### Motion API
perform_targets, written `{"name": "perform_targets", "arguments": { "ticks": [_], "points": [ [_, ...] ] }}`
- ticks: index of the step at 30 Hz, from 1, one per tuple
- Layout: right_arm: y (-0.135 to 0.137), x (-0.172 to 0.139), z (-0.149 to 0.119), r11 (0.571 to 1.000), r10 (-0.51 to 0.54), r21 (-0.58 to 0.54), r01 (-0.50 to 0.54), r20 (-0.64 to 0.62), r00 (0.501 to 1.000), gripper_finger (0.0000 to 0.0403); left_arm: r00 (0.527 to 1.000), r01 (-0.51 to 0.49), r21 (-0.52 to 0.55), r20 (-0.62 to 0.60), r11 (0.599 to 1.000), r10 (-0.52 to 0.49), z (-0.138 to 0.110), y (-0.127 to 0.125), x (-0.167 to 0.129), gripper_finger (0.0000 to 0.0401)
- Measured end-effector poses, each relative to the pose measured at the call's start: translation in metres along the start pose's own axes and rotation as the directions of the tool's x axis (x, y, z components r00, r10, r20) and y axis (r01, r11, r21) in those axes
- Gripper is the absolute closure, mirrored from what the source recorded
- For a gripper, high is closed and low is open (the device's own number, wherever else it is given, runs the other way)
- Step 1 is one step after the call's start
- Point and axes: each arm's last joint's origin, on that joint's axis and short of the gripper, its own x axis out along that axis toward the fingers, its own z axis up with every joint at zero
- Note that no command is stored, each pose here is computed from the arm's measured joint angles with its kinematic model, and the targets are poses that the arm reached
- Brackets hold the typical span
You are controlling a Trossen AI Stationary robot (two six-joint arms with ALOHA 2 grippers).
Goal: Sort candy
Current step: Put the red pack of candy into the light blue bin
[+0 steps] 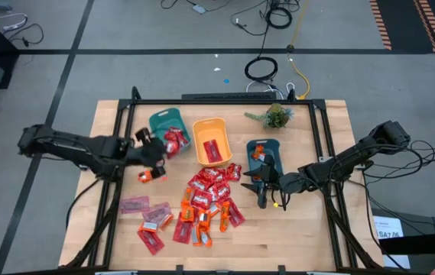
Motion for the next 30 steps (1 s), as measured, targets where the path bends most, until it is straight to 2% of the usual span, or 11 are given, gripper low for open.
{"name": "perform_targets", "arguments": {
  "ticks": [7, 10, 13, 18, 22, 30],
  "points": [
    [0.000, 0.000, 0.000, 1.000, 0.000, 0.000, 0.000, 0.000, 1.000, 0.0222, 0.987, -0.158, -0.093, -0.038, 0.983, 0.155, 0.004, 0.038, 0.010, 0.0354],
    [0.000, 0.000, 0.000, 1.000, 0.000, 0.000, 0.000, 0.000, 1.000, 0.0222, 0.976, -0.213, -0.125, -0.065, 0.969, 0.207, 0.006, 0.051, 0.017, 0.0354],
    [0.000, 0.000, 0.000, 1.000, 0.000, 0.000, 0.000, 0.000, 1.000, 0.0222, 0.967, -0.253, -0.200, -0.040, 0.947, 0.250, 0.011, 0.062, 0.022, 0.0354],
    [0.000, 0.000, 0.000, 1.000, 0.000, 0.000, 0.000, 0.000, 1.000, 0.0222, 0.958, -0.273, -0.238, 0.023, 0.932, 0.286, 0.019, 0.070, 0.023, 0.0354],
    [0.000, 0.000, 0.000, 1.000, 0.000, 0.000, 0.000, 0.000, 1.000, 0.0222, 0.953, -0.274, -0.227, 0.062, 0.935, 0.295, 0.023, 0.072, 0.023, 0.0353],
    [0.000, 0.000, 0.000, 1.000, 0.000, -0.001, 0.000, -0.001, 1.000, 0.0222, 0.956, -0.277, -0.238, 0.027, 0.931, 0.292, 0.013, 0.069, 0.032, 0.0353]
  ]
}}
